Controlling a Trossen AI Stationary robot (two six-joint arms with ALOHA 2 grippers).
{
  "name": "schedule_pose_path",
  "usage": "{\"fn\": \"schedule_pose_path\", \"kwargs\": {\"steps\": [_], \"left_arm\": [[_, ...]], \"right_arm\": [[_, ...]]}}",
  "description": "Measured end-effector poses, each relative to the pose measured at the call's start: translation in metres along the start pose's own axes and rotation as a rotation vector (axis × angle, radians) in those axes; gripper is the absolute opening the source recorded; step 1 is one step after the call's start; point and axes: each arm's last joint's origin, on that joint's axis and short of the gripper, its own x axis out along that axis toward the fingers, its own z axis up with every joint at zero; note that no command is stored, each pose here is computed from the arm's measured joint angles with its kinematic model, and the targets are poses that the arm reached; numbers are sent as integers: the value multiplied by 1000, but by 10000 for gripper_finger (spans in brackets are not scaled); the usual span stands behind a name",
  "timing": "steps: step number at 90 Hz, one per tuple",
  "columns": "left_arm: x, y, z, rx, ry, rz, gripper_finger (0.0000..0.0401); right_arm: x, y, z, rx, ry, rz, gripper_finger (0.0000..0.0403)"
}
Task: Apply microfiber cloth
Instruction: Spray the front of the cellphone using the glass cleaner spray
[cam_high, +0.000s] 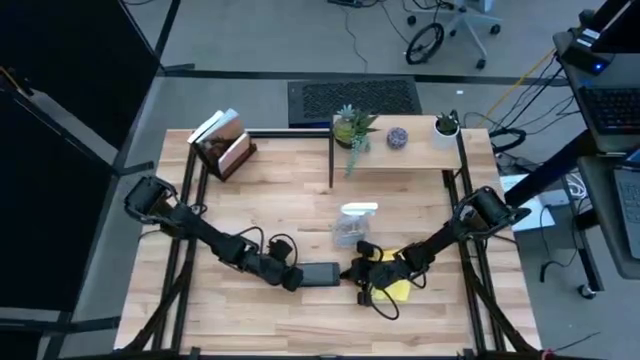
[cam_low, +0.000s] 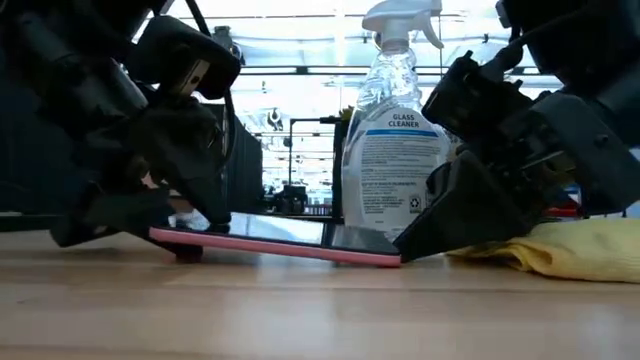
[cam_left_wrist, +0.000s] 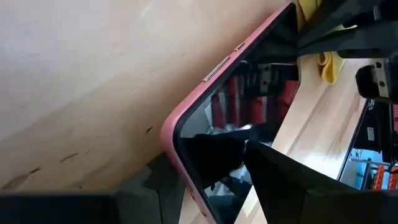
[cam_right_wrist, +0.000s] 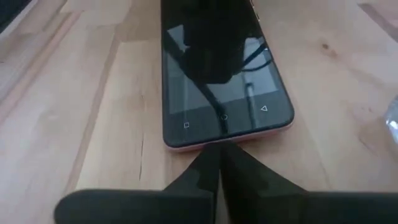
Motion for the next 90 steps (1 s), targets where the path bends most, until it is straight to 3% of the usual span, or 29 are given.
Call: {"fn": "schedule_pose_path", "kwargs": {"steps": [16,46,76,90], "left_arm": [[0,-1,1,87,-22,-18,140],[-2,-11,-6,314,-13,-102,30],[-19,-23,-12,447,45,-184,19],[-34,-23,-9,456,62,-132,18]], "right_arm": [[0,0,0,-1,-2,0,0],[0,-2,0,-6,-5,-28,0],[-23,10,20,-19,-9,34,0],[-53,14,44,-10,-16,63,4]]}}
